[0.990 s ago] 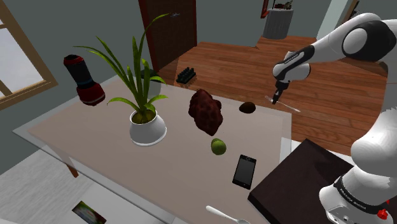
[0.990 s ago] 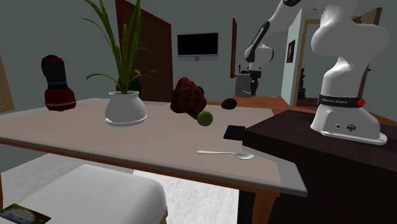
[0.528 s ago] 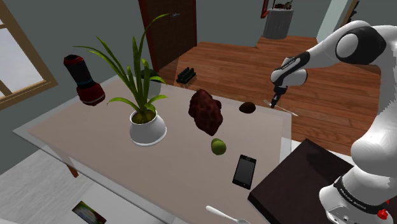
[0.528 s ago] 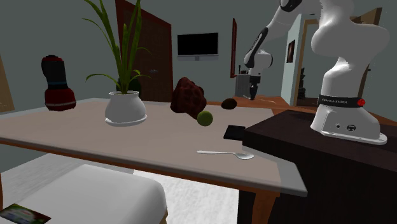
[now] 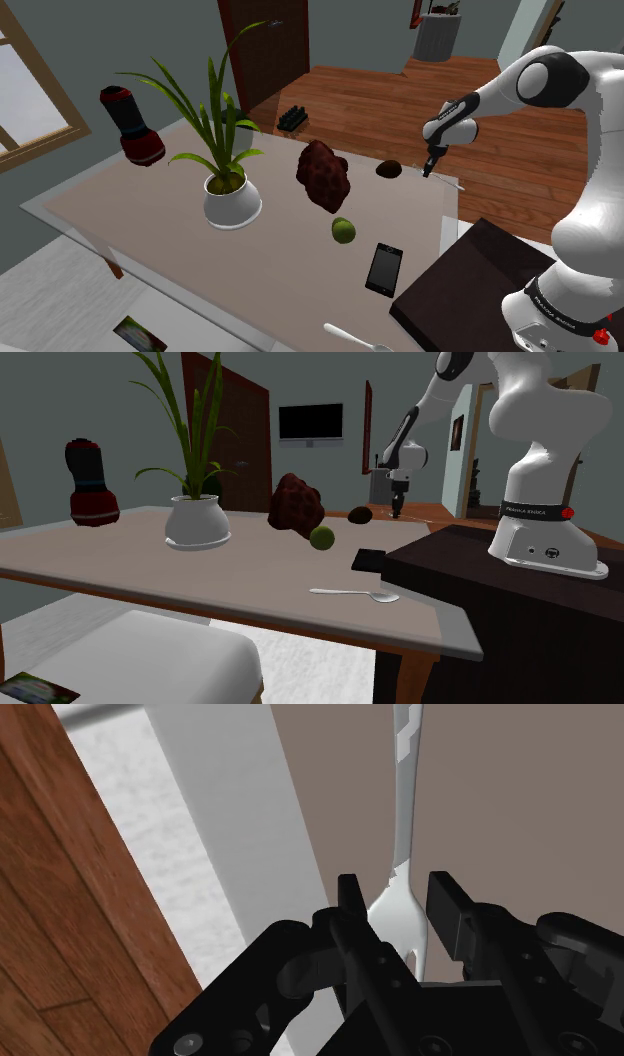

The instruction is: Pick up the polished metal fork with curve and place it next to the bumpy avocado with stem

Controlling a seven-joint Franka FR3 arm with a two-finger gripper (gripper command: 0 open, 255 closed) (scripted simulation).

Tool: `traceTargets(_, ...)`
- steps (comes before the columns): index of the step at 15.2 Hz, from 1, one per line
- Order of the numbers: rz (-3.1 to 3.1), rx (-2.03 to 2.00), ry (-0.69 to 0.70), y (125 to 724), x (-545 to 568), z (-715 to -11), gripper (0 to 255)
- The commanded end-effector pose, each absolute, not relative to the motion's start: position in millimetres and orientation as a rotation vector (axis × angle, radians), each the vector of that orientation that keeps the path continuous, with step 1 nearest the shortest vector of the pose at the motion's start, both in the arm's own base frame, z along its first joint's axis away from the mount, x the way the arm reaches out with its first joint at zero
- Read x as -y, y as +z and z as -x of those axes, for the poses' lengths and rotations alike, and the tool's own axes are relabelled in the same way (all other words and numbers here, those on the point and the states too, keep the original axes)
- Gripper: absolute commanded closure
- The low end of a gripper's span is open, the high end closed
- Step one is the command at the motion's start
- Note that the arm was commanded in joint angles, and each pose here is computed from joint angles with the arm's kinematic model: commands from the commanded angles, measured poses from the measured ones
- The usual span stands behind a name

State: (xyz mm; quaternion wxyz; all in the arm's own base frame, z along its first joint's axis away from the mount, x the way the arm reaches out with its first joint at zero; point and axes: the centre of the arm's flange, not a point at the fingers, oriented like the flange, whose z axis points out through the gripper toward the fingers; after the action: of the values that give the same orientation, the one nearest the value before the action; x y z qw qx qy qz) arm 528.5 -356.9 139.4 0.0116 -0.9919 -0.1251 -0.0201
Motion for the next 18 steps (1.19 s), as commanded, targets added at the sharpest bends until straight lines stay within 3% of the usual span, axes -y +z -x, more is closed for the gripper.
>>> traceTargets(1,3.093,0.390,-0.063,128.3,357.6,-528.4,255)
traceTargets(11,3.093,0.390,-0.063,115.9,357.6,-528.4,255)
traceTargets(12,3.093,0.390,-0.063,115.9,357.6,-528.4,0)
traceTargets(18,3.093,0.390,-0.063,129.1,357.9,-527.9,0)
